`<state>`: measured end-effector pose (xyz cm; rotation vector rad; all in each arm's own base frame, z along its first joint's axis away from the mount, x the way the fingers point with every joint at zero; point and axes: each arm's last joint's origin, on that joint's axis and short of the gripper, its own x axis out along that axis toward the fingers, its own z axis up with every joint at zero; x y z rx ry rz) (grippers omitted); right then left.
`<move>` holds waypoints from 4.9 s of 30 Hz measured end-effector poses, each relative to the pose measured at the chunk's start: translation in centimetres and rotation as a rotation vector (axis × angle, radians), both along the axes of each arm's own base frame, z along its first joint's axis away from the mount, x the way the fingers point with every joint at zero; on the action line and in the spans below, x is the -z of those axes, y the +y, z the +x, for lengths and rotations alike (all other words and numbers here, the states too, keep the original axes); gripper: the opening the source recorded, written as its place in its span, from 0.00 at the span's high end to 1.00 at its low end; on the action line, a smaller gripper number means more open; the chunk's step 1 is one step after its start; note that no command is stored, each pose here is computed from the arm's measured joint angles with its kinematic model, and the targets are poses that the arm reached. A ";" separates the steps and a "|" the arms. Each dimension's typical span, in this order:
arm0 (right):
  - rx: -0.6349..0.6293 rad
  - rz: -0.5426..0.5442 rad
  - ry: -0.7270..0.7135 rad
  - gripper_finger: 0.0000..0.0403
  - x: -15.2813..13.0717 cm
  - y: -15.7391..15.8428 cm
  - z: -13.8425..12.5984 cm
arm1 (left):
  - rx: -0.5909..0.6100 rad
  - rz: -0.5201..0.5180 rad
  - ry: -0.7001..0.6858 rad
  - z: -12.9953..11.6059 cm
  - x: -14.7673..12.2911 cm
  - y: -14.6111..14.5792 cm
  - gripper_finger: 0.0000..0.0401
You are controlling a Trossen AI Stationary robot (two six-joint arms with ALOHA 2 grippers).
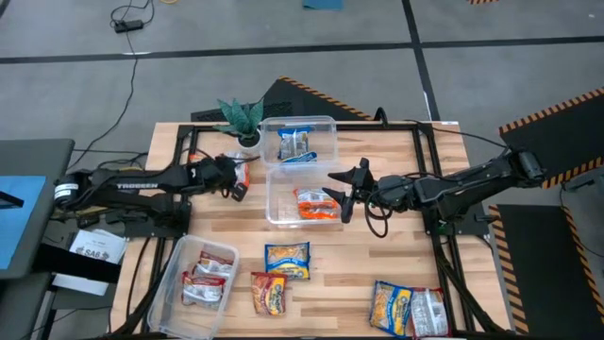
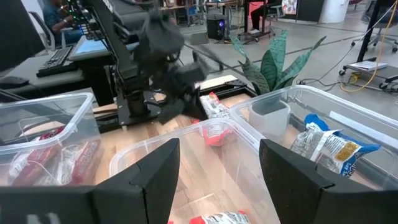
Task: Sort Maruchan noodles
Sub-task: Put the orange noodle pack into the middle transparent bin
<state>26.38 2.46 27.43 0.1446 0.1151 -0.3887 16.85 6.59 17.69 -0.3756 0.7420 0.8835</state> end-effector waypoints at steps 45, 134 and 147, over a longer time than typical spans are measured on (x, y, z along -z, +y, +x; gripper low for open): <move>0.020 -0.002 0.012 0.39 0.1 -0.5 0.0 | 0.025 0.034 0.208 2.6 4.3 1.0 0.90; 0.035 -0.001 0.078 0.39 0.7 -0.9 -0.1 | 0.476 0.111 -0.025 1.5 3.3 -3.4 0.49; 0.035 -0.002 0.081 0.39 0.8 -0.9 -0.1 | 0.345 0.106 0.101 2.3 5.9 -3.7 0.59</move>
